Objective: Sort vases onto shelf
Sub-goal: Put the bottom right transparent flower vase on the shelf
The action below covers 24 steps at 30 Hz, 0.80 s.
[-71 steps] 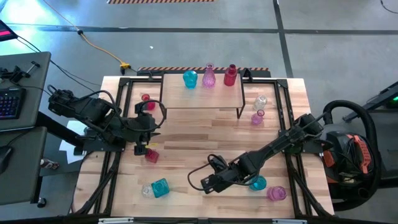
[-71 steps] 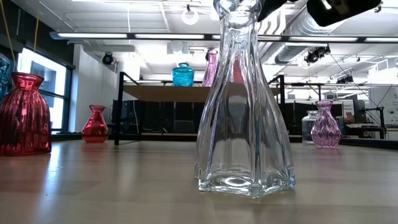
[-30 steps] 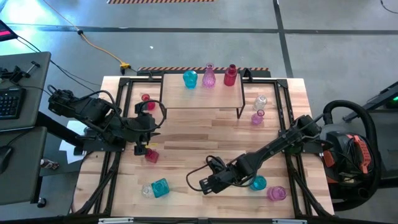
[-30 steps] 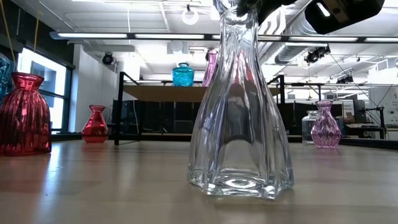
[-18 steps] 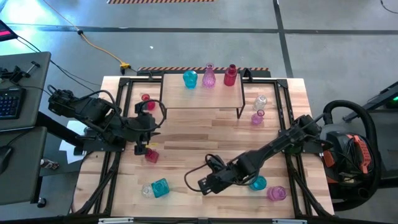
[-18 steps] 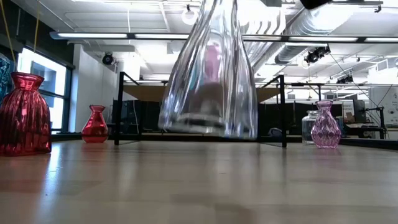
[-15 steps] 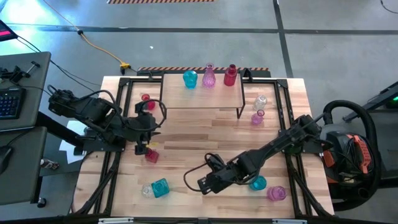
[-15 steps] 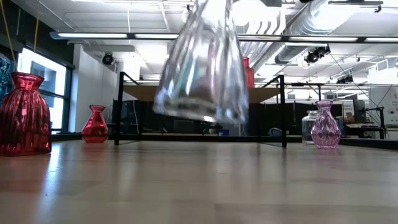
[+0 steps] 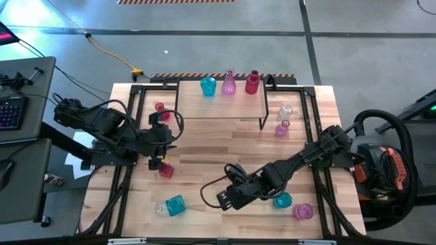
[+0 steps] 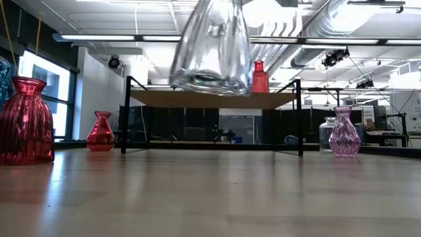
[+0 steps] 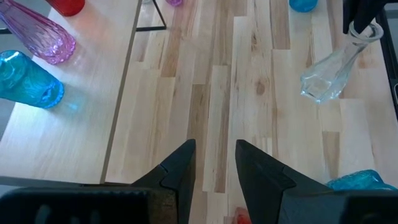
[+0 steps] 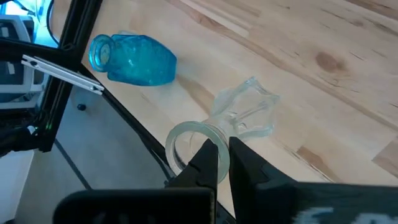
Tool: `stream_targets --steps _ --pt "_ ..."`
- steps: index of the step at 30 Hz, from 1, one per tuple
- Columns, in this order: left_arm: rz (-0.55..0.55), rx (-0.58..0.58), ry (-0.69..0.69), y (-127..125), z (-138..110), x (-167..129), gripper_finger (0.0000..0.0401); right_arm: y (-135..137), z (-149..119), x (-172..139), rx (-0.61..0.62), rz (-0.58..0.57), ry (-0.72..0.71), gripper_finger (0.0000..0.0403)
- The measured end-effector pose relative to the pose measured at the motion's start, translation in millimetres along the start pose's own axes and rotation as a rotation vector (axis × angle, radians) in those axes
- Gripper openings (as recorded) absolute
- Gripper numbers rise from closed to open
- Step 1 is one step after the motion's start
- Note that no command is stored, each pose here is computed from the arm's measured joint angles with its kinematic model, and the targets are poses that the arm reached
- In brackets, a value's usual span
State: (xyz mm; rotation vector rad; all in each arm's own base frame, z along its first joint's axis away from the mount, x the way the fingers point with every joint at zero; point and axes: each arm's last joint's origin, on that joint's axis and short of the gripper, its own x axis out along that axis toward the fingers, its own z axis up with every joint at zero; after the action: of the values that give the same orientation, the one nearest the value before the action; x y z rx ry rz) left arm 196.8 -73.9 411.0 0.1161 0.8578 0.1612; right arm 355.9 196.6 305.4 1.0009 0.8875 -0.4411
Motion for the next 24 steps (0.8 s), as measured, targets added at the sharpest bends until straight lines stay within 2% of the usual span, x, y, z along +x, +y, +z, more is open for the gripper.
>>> stream_targets --steps 9,14,18,21,24 --pt "0.001 0.0 0.0 0 0 0 0.0106 0 4 1 0.009 -0.001 0.013 0.0" --pt "0.046 -0.006 -0.019 2 1 0 0.0106 -1 8 2 0.011 -0.002 0.017 0.0" --pt "0.023 -0.029 -0.048 1 5 1 0.0107 -1 11 3 0.005 -0.003 0.025 0.0" --pt "-0.011 -0.088 -0.063 1 8 1 0.0118 -2 15 4 0.01 -0.005 0.02 0.0" --pt "0.01 -0.116 -0.062 5 9 3 0.0147 -2 20 5 0.001 -0.004 0.022 0.0"
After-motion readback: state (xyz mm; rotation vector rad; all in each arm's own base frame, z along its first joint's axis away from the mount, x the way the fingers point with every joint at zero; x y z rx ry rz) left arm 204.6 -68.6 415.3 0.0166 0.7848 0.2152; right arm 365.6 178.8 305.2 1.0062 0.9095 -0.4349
